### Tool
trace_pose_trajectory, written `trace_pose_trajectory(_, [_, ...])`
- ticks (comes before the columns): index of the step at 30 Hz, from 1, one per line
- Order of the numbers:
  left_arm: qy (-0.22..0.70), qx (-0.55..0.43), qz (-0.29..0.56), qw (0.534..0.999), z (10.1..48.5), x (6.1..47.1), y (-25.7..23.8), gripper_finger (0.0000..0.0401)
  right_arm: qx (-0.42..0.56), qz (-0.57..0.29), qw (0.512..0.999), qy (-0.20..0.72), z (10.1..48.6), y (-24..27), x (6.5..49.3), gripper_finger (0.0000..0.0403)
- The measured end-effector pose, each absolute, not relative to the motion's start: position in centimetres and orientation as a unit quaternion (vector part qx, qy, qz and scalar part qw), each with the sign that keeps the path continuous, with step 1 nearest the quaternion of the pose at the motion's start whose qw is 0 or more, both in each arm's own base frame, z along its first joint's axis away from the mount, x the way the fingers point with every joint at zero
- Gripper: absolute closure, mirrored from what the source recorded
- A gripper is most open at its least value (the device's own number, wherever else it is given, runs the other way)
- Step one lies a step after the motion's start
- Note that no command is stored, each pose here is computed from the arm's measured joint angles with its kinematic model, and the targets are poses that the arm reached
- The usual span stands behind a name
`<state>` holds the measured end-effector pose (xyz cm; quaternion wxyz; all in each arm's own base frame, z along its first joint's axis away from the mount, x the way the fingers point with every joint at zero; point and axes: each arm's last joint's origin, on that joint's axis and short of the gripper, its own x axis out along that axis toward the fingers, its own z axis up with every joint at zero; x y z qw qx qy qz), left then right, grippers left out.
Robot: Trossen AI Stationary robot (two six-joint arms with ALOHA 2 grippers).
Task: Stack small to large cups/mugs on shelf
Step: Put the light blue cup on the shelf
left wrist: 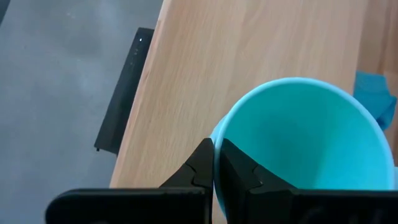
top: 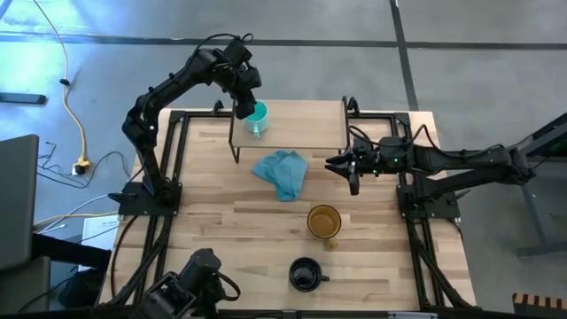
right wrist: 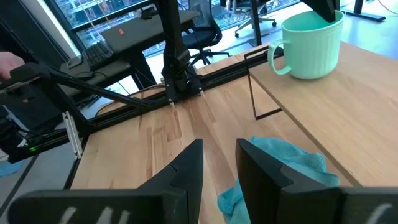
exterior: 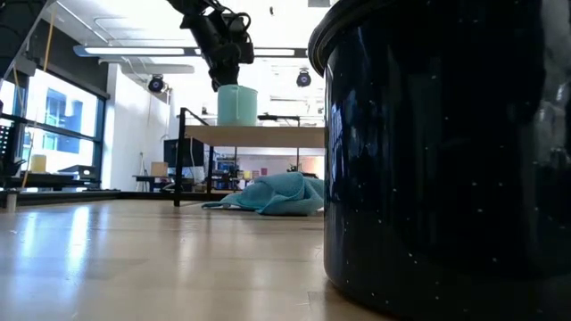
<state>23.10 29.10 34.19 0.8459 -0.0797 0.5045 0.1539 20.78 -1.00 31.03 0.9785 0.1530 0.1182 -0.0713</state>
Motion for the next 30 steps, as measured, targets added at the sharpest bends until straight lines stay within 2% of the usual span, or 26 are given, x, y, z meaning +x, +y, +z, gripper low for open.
trace_pose_trajectory(30, [0.505,-0.061,0.122,0.852,34.07,23.02,29.06,0.0401,0.14,-0.068,0.98,0.12,31.03,-0.99,20.78,0.0318])
